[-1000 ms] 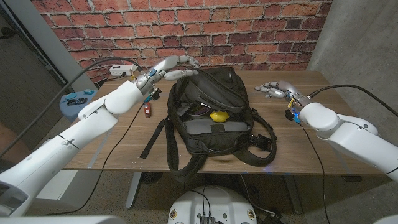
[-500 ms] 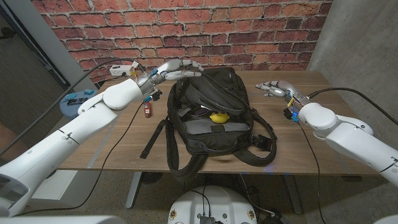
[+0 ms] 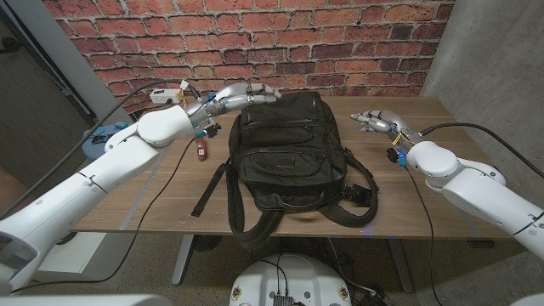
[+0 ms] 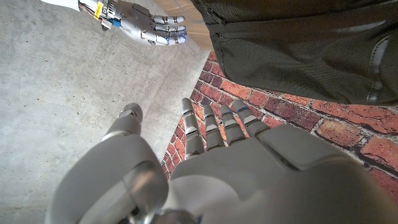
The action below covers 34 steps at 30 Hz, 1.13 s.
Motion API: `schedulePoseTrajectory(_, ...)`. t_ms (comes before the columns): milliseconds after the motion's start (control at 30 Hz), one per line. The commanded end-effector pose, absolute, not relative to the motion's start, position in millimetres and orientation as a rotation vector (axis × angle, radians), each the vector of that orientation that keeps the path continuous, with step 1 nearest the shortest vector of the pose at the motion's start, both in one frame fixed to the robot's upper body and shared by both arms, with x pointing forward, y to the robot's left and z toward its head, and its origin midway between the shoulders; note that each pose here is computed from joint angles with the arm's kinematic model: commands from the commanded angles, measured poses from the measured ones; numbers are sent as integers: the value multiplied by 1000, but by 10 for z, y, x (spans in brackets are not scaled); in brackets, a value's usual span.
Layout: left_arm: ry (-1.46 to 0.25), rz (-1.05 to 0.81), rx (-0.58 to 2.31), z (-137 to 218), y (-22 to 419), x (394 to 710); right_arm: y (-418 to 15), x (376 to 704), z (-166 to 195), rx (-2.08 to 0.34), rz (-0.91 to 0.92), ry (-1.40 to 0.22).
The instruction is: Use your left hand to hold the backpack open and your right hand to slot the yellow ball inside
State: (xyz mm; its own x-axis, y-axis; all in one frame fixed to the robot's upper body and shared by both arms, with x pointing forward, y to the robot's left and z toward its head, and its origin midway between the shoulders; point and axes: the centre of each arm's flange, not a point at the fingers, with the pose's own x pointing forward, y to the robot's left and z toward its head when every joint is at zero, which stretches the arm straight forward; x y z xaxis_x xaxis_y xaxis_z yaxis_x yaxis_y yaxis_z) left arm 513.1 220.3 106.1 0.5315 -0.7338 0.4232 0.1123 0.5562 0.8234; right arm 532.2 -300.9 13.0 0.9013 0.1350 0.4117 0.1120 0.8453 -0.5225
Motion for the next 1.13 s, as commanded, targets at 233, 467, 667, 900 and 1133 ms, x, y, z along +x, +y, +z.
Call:
schedulePoseTrajectory(233, -852, -521, 707, 974, 2329, 5177, -2999, 5457, 78, -525, 19, -461)
schedulePoseTrajectory(467, -837, -480, 684, 903, 2378, 5236, -2981, 5546, 68, -508, 26, -467)
schedulePoseTrajectory(667, -818, -451, 658, 831, 2416, 5305, -2974, 5621, 59, -496, 34, -469)
schedulePoseTrajectory(900, -808, -436, 660, 783, 2418, 5369, -2994, 5667, 30, -477, 31, -470)
schedulePoseTrajectory(1133, -800, -445, 647, 746, 2393, 5453, -2990, 5723, 9, -456, 28, -476)
